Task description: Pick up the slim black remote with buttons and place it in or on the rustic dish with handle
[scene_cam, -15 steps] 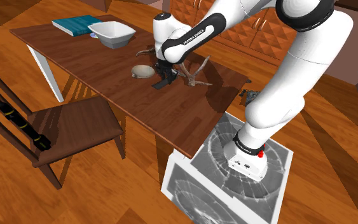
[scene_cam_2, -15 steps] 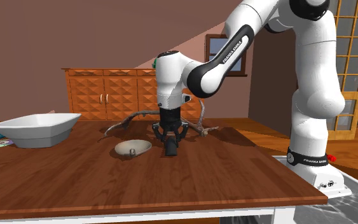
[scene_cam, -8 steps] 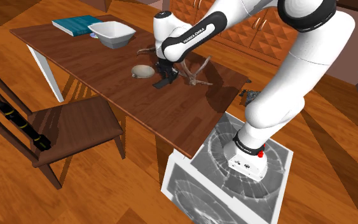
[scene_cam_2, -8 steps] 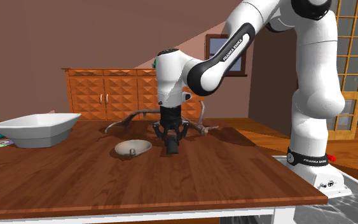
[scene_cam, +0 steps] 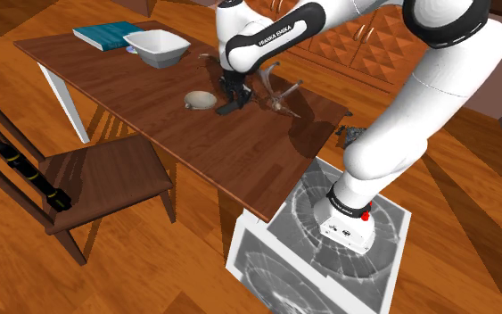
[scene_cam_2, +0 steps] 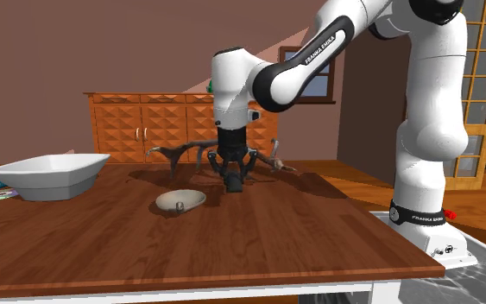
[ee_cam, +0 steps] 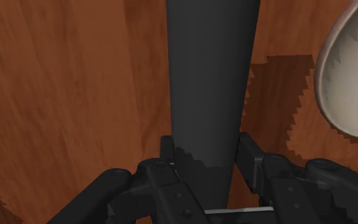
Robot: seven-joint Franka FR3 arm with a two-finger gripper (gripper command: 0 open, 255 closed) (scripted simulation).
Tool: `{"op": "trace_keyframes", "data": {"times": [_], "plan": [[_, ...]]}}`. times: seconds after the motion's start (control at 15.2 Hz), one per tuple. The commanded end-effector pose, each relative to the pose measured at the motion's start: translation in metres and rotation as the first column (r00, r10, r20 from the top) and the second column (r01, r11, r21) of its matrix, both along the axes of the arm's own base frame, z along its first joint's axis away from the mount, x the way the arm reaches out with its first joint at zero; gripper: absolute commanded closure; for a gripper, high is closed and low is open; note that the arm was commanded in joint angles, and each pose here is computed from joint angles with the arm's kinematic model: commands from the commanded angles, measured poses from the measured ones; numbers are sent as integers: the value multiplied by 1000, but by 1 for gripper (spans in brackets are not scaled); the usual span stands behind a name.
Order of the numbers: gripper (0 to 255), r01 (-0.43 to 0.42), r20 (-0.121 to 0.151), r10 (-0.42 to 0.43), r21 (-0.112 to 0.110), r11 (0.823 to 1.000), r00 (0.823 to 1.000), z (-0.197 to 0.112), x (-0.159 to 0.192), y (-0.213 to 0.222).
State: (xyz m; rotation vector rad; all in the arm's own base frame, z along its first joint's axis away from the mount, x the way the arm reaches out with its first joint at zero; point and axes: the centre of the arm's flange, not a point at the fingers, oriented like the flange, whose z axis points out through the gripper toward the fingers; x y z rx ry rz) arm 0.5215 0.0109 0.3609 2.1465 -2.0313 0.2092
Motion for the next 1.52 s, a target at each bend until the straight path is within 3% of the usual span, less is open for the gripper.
{"op": "trace_keyframes", "data": {"times": [0.0,0.79,1.45], "plan": [[255,0,0,0,0,1000,1000,11,0,-1],[255,0,0,0,0,1000,1000,70,0,-1],[255,0,0,0,0,1000,1000,59,122,49]]}}
